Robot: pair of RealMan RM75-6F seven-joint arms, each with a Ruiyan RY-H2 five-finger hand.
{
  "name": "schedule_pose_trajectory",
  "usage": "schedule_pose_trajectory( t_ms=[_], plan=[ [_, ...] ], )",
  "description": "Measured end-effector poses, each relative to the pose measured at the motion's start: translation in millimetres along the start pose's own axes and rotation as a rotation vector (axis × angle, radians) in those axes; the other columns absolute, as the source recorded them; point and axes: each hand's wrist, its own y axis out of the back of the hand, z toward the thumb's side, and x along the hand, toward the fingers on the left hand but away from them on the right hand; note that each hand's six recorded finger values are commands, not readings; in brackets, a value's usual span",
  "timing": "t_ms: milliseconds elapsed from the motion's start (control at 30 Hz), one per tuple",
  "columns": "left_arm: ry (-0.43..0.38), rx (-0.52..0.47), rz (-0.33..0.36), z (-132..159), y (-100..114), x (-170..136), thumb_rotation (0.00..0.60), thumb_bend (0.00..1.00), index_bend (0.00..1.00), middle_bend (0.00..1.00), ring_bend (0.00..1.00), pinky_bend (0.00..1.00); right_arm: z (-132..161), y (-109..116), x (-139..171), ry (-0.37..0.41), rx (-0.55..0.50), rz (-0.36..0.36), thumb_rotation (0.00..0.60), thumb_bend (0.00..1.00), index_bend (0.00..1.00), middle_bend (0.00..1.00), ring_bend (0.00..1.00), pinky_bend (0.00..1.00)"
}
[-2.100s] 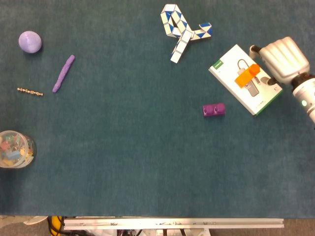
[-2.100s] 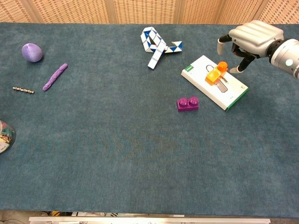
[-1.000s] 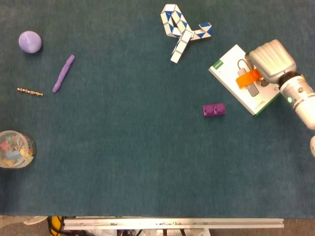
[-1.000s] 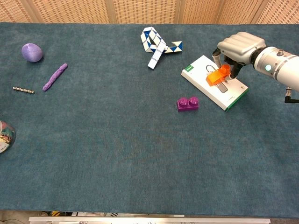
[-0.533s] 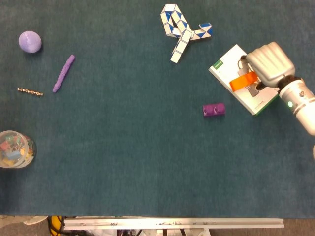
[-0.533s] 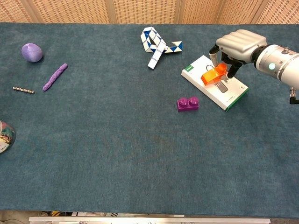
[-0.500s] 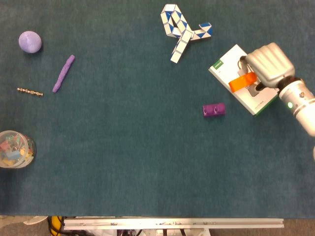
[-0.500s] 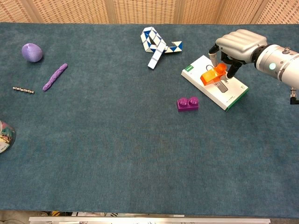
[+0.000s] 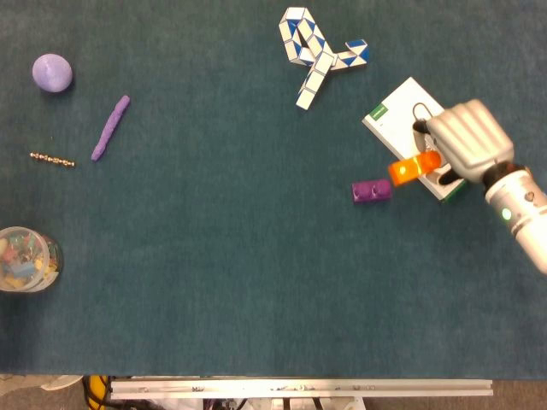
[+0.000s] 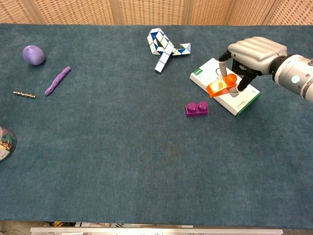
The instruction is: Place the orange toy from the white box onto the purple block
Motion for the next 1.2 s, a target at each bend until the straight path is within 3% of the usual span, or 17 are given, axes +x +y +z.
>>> schedule_pose_trajectory(
  t_ms=[167, 533, 1200],
  plan=[
    [-0.007, -0.001, 0.000, 0.7, -0.4, 0.5, 0.600, 0.14, 0.21, 0.24, 0.20, 0.08, 3.2, -10.5, 9.1, -0.020, -0.003, 0.036, 0.600, 0.18, 0.64, 0.96, 0.97, 1.00],
    [-0.013, -0.005, -0.011, -1.4, -2.4, 0.5, 0.600, 0.14, 0.21, 0.24, 0.20, 0.08, 21.4, -23.8, 6.0, -0.053, -0.032, 0.043, 0.600, 0.18, 0.64, 0.96, 0.97, 1.00],
    [-0.045, -0.017, -0.027, -2.4, -4.1, 6.9, 0.600, 0.14, 0.21, 0.24, 0.20, 0.08, 50.2, -34.1, 3.0, -0.129, -0.064, -0.006, 0.600, 0.18, 0.64, 0.96, 0.98, 1.00]
  ],
)
